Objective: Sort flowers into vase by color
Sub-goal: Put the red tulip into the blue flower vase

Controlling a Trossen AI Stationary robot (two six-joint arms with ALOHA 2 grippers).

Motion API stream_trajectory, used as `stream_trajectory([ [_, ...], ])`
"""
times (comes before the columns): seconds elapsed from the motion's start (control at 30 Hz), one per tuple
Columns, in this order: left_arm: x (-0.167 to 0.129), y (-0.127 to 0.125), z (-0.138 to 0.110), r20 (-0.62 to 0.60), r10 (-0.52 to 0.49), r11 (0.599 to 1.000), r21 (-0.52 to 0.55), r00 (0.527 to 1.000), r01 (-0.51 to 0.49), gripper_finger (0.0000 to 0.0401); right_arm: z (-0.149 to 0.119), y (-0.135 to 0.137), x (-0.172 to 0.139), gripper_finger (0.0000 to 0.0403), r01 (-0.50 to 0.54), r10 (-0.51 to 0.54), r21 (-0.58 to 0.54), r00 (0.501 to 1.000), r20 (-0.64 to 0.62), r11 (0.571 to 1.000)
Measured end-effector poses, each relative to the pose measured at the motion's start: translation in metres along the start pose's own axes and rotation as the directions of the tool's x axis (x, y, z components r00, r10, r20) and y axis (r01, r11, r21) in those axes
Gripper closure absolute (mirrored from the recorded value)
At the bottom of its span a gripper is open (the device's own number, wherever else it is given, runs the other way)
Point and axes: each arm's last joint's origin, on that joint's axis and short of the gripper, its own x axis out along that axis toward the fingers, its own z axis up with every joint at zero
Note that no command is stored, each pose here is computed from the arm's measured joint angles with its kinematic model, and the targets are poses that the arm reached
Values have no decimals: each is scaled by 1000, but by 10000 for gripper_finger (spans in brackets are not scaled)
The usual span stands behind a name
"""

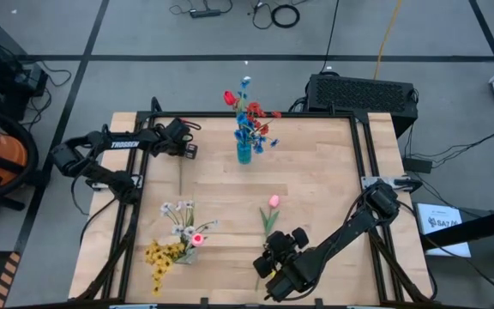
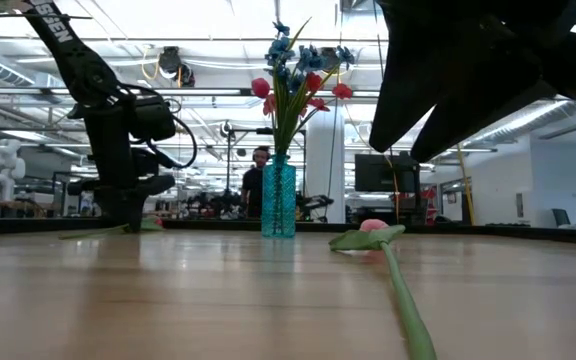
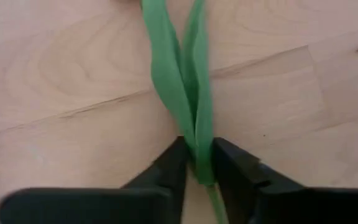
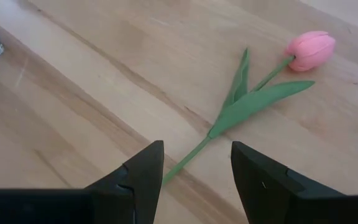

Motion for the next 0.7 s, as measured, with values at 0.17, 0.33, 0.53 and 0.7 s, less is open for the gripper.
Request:
stream_trajectory([
  [0.17,0,1,0,7,15,1000,6,1000,-15,388,1,0,0,222,-1,2,-36,1000,22,999],
  [0.33,-8,2,1,37,-1,1000,22,999,0,383,2,1,0,222,-6,9,-39,997,82,999],
  [0.53,-42,4,4,176,-79,996,41,981,73,390,3,1,0,222,-8,12,-38,995,102,999],
  [0.7,-80,4,6,358,-211,978,84,910,193,391,3,3,0,222,-20,25,-47,994,111,999],
])
